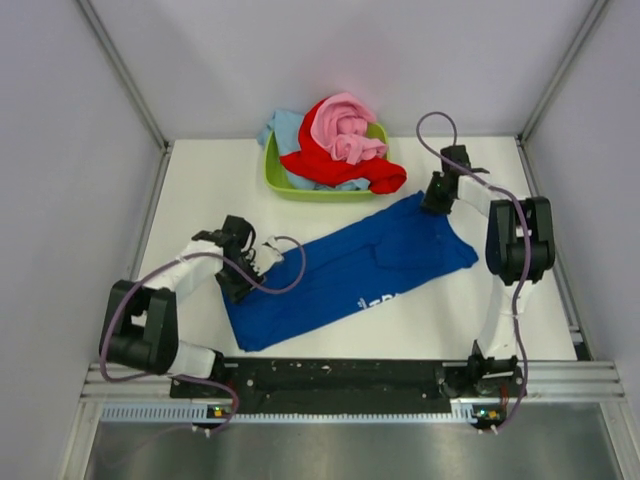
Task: Fold and stack the t-shirts
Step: Rotate the tshirt 45 degrees
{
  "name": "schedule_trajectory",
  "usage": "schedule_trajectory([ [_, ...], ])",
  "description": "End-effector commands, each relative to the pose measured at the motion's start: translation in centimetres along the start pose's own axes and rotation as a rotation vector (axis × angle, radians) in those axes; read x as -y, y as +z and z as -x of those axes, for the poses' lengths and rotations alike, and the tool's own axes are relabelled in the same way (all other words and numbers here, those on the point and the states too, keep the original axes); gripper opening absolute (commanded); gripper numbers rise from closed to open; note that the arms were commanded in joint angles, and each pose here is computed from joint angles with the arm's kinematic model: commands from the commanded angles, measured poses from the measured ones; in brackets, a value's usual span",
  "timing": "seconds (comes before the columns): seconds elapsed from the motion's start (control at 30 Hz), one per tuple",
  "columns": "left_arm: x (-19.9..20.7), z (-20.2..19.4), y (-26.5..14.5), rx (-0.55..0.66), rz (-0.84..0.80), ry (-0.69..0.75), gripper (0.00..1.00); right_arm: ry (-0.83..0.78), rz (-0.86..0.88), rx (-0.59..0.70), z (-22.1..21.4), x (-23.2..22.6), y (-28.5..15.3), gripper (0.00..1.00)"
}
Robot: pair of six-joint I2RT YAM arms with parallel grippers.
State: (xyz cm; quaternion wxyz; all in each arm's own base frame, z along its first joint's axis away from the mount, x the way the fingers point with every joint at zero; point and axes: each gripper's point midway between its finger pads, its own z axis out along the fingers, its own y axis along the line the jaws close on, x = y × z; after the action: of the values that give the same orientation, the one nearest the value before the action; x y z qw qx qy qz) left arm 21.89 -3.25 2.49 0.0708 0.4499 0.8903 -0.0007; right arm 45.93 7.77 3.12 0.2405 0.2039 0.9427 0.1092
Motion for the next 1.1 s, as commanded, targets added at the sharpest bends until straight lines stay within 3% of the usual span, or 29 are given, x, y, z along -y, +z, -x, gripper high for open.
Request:
schedule_trajectory([
  [0.0, 1.2, 0.2, -3.4, 0.061, -0.012, -0.02, 0.51, -0.149, -0.018, 0.067, 4.2, 0.4, -1.9, 0.3],
  [0.17, -0.5, 2.7, -7.3, 0.203, 0.081, -0.014, 0.54, -0.18, -0.055, 0.178, 5.2, 1.0, -7.7, 0.45],
  [0.33, -3.7, 2.7, -5.4, 0.153, 0.216, -0.031, 0.6, -0.082, -0.143, 0.169, 1.2, 4.9, -10.0, 0.66],
  [0.57, -8.4, 4.2, -3.2, 0.12, 0.344, -0.072, 0.6, 0.064, -0.238, 0.071, -4.1, 11.4, -8.5, 0.67],
  [0.7, -6.9, 3.3, -0.3, 0.081, 0.26, -0.034, 0.58, 0.118, -0.283, 0.028, -5.0, 14.1, -6.8, 0.64],
  [0.87, -1.9, 1.2, 1.8, 0.039, 0.082, 0.026, 0.48, 0.165, -0.278, 0.018, -3.0, 15.5, -5.2, 0.35],
  [1.07, 5.4, 0.8, 0.7, 0.086, -0.083, 0.213, 0.47, 0.075, -0.298, 0.049, 3.8, 15.3, -3.8, 0.33],
])
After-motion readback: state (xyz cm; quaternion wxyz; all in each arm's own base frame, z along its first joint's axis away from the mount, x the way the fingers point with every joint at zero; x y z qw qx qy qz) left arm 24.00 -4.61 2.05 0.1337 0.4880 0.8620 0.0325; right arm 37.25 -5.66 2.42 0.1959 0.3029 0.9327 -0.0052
